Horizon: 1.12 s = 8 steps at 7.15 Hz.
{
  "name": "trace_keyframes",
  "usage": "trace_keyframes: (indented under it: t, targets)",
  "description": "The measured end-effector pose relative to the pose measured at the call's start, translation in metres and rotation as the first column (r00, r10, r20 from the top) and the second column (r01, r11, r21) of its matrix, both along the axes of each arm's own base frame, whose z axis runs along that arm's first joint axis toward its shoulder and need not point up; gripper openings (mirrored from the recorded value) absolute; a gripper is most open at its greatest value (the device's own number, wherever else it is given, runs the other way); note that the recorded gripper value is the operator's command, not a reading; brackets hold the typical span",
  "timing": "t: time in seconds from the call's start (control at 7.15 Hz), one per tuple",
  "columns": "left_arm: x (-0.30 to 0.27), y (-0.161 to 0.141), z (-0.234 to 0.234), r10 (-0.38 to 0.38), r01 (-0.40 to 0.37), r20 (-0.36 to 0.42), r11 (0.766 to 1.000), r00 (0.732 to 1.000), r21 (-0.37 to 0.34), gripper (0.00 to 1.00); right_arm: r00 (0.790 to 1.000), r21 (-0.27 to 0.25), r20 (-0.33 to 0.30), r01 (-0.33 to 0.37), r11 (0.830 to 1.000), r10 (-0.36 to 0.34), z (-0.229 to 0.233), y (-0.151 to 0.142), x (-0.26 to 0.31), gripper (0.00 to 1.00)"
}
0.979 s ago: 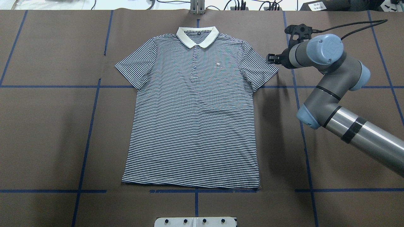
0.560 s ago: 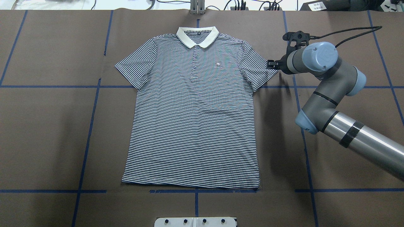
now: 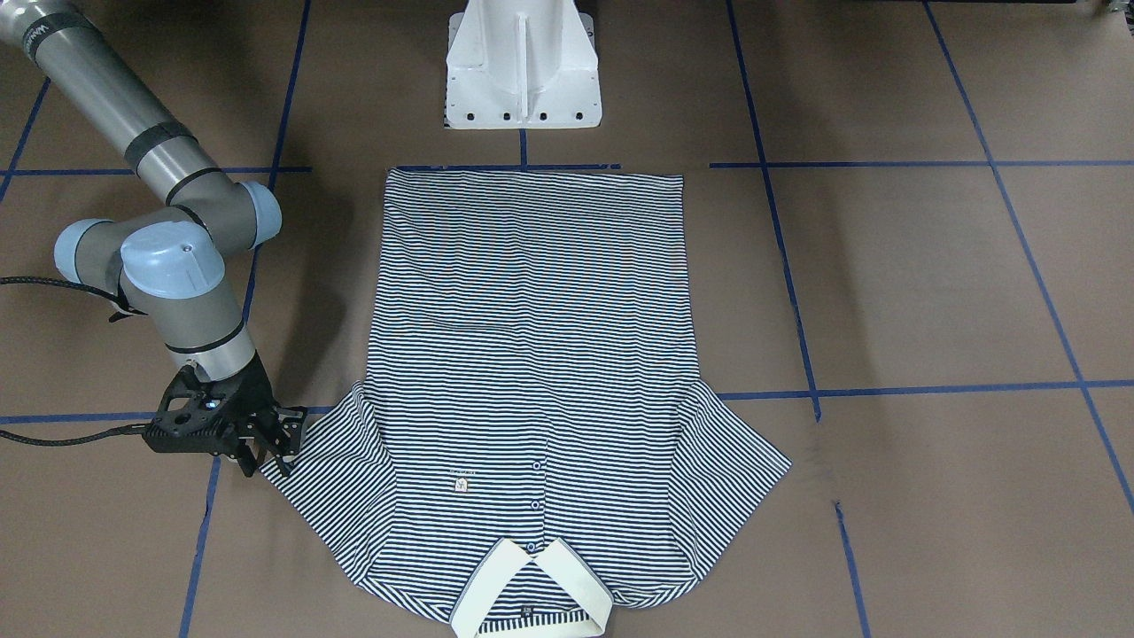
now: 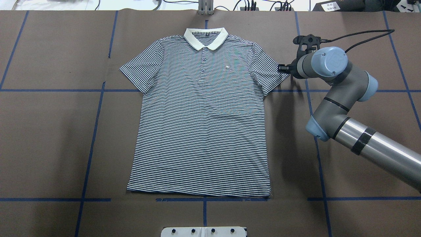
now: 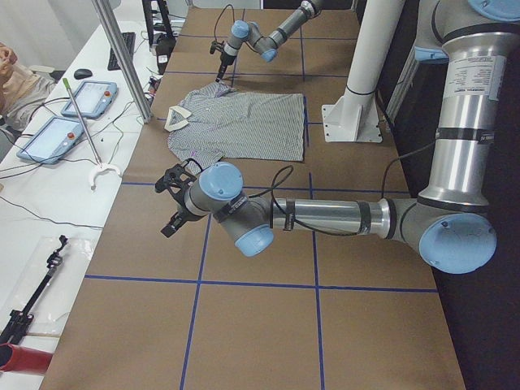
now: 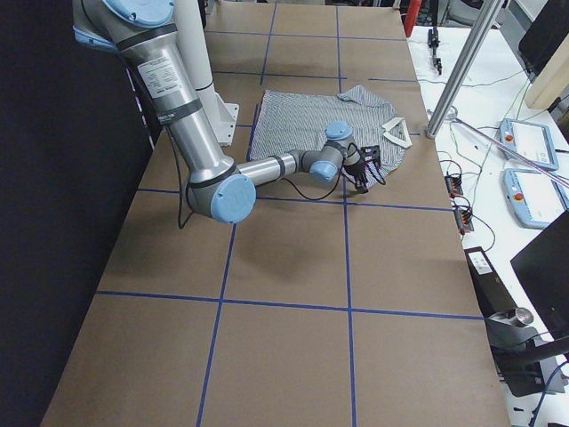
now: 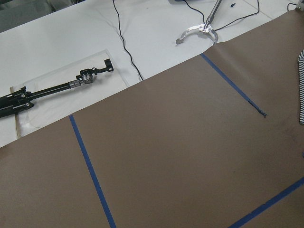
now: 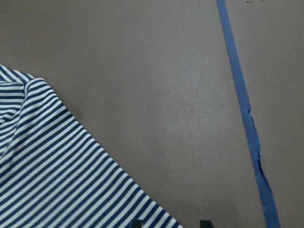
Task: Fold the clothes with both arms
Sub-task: 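Move the right gripper in beside the shirt's sleeve nearest it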
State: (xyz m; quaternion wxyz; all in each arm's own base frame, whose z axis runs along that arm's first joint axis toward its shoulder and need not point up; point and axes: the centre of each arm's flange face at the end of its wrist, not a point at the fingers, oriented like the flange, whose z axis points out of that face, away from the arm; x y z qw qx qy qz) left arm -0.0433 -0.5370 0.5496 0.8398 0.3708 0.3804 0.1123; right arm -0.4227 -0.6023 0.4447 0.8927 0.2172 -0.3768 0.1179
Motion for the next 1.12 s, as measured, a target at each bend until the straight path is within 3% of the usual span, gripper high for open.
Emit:
trace_keyframes:
  t: [0.42,0.56,0.7,1.12]
  targets:
    - [0.000,0.000,0.000,0.000,0.000,0.000,1.000,1.000,0.000,1.00,1.000,-0.001,-0.005,0.003,1.000,-0.003,0.004,0.001,0.001,0.45]
    - [0.000,0.000,0.001,0.000,0.000,0.001,1.000,1.000,0.000,1.00,1.000,-0.001,-0.006,0.003,1.000,-0.003,0.005,0.002,0.001,0.16]
    - [0.000,0.001,0.001,0.000,0.000,0.001,1.000,1.000,-0.001,1.00,1.000,-0.001,-0.005,0.003,1.000,-0.003,0.005,0.001,0.001,0.00]
    - [0.000,0.001,0.001,0.000,0.000,0.000,1.000,1.000,0.001,1.00,1.000,0.002,0.006,-0.002,1.000,0.002,-0.007,-0.001,0.000,0.00]
